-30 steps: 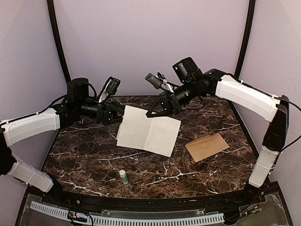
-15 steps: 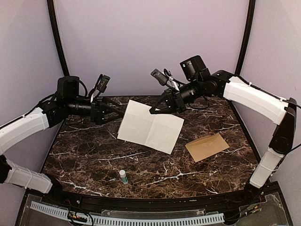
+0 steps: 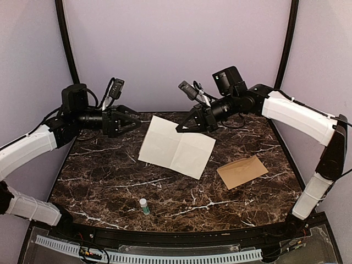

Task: Place the letter into the envelope and seal it
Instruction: Fold the letter.

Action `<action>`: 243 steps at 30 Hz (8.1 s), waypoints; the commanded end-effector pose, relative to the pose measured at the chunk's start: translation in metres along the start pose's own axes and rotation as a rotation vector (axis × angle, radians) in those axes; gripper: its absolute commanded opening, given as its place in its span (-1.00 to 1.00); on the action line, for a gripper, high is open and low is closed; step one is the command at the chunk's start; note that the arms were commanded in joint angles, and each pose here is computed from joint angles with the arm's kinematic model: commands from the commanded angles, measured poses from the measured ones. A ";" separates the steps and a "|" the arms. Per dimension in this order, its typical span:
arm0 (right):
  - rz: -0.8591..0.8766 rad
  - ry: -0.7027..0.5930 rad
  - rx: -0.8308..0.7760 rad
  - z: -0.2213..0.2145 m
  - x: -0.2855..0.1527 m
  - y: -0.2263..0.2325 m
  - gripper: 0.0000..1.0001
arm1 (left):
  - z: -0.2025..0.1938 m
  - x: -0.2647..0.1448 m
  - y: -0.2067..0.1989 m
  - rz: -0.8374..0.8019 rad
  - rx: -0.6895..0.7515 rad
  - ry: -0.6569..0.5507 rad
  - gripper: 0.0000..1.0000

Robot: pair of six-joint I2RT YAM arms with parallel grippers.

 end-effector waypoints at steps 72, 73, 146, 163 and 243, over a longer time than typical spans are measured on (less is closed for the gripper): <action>-0.084 0.051 0.071 -0.031 -0.014 -0.011 -1.00 | -0.008 0.030 -0.003 0.044 0.077 0.140 -1.00; -0.088 0.046 0.069 -0.030 -0.014 -0.011 -1.00 | -0.007 0.030 -0.003 0.046 0.077 0.139 -1.00; -0.163 -0.321 0.078 0.002 -0.023 -0.054 -1.00 | 0.008 0.034 0.006 0.144 0.088 0.044 0.39; 0.011 -0.251 -0.048 0.000 -0.032 -0.011 -1.00 | 0.031 0.031 0.009 0.095 0.038 0.042 0.39; 0.011 -0.181 -0.040 0.001 -0.005 -0.021 -0.69 | -0.003 0.084 0.003 -0.182 -0.076 0.131 -1.00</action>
Point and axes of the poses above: each gripper's point midway between its finger pads, its own x axis out along the fingers, its own y axis along the line the jaws close on, z = x × y, the point moved 5 cm from there along -x, back along the fingers, and after that the axes turned 4 degrees about -x, right-handed, at the moved point
